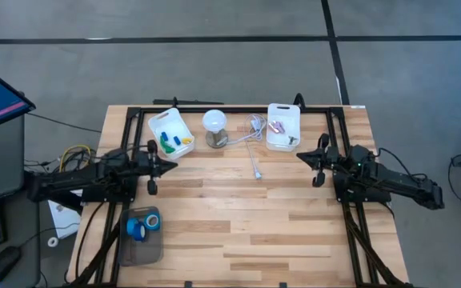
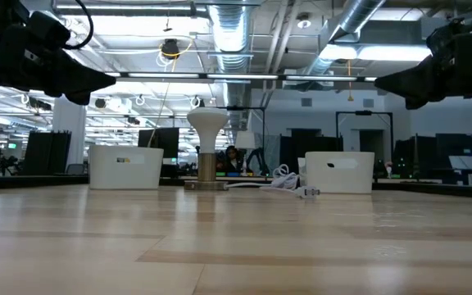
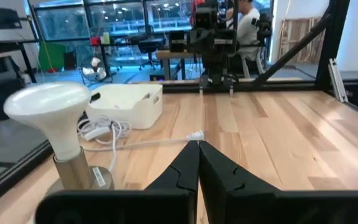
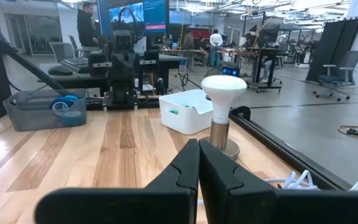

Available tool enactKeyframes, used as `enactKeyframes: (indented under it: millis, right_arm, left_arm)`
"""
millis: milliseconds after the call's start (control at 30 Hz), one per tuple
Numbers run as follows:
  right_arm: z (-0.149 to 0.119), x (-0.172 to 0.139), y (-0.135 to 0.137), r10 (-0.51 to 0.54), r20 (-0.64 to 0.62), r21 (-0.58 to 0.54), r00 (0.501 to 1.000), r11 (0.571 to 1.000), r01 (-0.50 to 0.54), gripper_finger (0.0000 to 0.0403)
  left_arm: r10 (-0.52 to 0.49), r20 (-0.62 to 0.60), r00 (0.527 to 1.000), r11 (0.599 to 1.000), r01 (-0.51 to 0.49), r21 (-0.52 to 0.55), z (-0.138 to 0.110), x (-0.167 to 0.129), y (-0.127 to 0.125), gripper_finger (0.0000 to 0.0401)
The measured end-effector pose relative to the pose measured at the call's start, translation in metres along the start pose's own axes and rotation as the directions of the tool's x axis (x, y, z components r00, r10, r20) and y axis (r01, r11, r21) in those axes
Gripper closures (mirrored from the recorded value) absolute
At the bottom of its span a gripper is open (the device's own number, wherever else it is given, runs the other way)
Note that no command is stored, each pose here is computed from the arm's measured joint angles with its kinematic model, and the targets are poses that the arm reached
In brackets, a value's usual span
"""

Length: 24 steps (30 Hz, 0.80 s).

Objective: Pick and place Stapler, Stapler remover, tape
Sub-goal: Return to Home Position

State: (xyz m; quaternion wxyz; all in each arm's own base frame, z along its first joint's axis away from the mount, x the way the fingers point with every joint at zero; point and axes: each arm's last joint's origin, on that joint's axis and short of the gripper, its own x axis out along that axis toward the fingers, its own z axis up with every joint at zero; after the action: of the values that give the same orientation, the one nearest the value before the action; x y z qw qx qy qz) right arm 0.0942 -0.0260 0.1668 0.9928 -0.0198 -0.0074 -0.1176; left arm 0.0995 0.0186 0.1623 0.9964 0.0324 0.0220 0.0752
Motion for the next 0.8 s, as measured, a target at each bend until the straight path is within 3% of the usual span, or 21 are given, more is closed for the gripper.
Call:
enactKeyframes:
  millis: [800]
  right_arm:
    - [-0.0004, 0.0, -0.0002, -0.007, -0.002, 0.003, 1.0, 1.0, 0.007, 0.0403]
  left_arm:
    - [-0.009, -0.125, 0.992, 1.0, 0.009, -0.006, -0.0104, 0.0077, -0.0004, 0.0399]
